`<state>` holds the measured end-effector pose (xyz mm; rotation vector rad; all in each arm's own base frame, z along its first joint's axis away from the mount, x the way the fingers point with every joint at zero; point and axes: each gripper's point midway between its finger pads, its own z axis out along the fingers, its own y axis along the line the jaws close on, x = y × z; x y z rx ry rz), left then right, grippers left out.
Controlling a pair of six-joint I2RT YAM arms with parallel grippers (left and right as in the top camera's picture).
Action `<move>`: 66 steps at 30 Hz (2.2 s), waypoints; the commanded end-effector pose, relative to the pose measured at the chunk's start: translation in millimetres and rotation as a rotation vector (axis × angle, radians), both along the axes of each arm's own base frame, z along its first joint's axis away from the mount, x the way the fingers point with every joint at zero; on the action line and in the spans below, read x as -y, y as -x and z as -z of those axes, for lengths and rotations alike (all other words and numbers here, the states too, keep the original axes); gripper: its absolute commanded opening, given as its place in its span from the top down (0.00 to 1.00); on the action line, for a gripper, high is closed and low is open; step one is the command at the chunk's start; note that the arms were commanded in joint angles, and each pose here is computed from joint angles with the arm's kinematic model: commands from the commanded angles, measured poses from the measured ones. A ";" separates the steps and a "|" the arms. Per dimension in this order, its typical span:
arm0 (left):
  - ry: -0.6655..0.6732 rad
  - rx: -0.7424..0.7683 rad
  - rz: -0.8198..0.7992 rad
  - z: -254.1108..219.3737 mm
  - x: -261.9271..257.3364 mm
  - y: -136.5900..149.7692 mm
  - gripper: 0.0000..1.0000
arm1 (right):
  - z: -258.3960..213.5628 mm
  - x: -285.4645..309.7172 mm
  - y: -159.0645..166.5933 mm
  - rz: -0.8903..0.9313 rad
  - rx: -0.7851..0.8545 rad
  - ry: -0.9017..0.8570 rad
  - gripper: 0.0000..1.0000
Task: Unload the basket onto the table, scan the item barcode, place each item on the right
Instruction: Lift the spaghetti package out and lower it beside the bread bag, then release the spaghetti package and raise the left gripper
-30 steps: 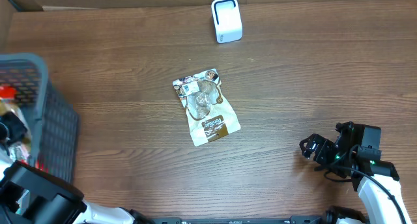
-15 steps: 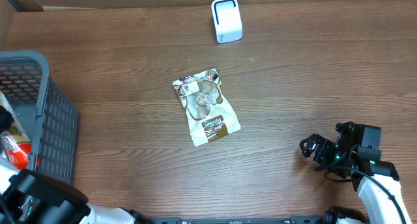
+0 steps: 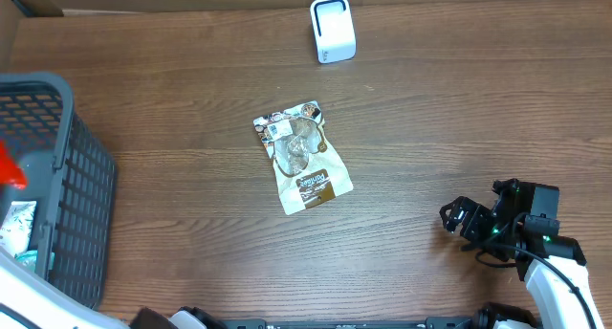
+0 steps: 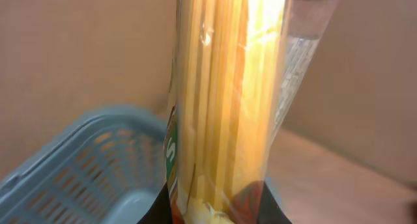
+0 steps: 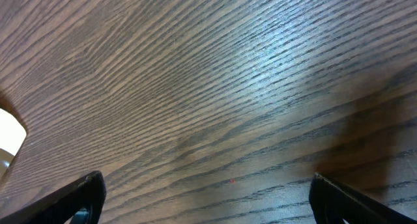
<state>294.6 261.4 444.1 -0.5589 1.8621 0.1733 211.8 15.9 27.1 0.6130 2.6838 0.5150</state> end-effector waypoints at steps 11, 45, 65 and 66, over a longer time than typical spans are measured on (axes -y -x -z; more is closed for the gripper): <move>0.259 0.064 0.632 -11.0 180.9 -30.6 0.96 | 0.0 -0.1 -0.8 0.000 0.003 0.003 0.00; 0.487 -0.636 0.456 210.2 264.9 -26.8 0.96 | 0.0 -0.2 -0.8 0.000 0.003 0.002 0.00; 0.267 -0.893 0.188 325.7 249.0 -21.8 0.96 | 0.0 -0.1 -0.8 0.000 0.003 0.003 0.00; 0.260 -0.908 0.198 330.6 250.0 -23.2 0.96 | 0.1 -0.1 -0.7 0.001 0.003 0.003 0.00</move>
